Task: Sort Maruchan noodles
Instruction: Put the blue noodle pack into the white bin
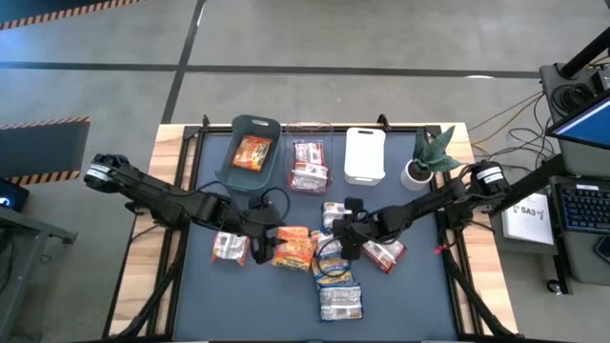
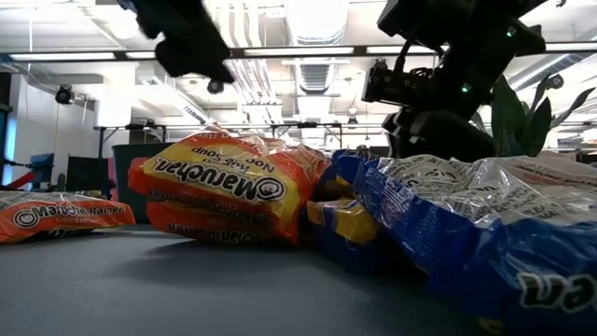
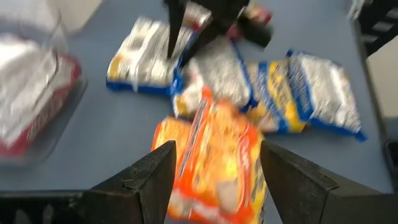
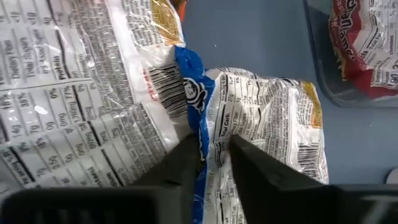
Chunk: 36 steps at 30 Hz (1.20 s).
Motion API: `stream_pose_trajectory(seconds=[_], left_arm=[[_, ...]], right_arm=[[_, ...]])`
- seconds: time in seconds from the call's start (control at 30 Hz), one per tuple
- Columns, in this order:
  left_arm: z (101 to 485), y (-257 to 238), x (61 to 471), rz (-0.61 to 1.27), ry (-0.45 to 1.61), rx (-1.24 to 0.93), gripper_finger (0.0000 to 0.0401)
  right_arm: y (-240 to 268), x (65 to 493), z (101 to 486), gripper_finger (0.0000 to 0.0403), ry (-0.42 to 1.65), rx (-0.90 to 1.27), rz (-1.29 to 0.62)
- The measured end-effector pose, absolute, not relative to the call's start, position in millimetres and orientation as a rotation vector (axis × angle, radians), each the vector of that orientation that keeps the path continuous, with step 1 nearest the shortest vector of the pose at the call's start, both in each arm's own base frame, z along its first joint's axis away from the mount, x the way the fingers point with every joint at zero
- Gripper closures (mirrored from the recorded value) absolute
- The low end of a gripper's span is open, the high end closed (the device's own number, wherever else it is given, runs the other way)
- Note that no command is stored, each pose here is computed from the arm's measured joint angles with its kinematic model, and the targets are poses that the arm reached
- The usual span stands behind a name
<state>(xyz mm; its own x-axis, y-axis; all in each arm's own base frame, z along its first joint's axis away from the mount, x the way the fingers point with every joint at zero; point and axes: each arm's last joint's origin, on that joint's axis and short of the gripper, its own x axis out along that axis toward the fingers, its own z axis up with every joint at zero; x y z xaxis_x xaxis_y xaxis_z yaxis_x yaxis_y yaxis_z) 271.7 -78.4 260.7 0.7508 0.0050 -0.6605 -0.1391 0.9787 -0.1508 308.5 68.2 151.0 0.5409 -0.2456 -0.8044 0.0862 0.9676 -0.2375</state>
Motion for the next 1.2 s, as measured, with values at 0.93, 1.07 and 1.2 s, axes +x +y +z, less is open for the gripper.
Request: stream_pose_trajectory(seconds=[0.93,1.07,1.2], left_arm=[[247.6,-91.9,329.1,0.020,0.359,0.054,0.0186],[239.8,-85.5,337.3,0.059,0.353,0.090,0.0186],[233.7,-76.8,343.3,0.086,0.358,0.095,0.0186]], right_arm=[[13.1,274.0,230.5,0.0394,0.813,-0.155,-0.436],[7.3,270.0,229.9,0.0394,0.823,-0.107,-0.390],[7.1,265.1,228.2,0.0394,0.836,-0.077,-0.387]])
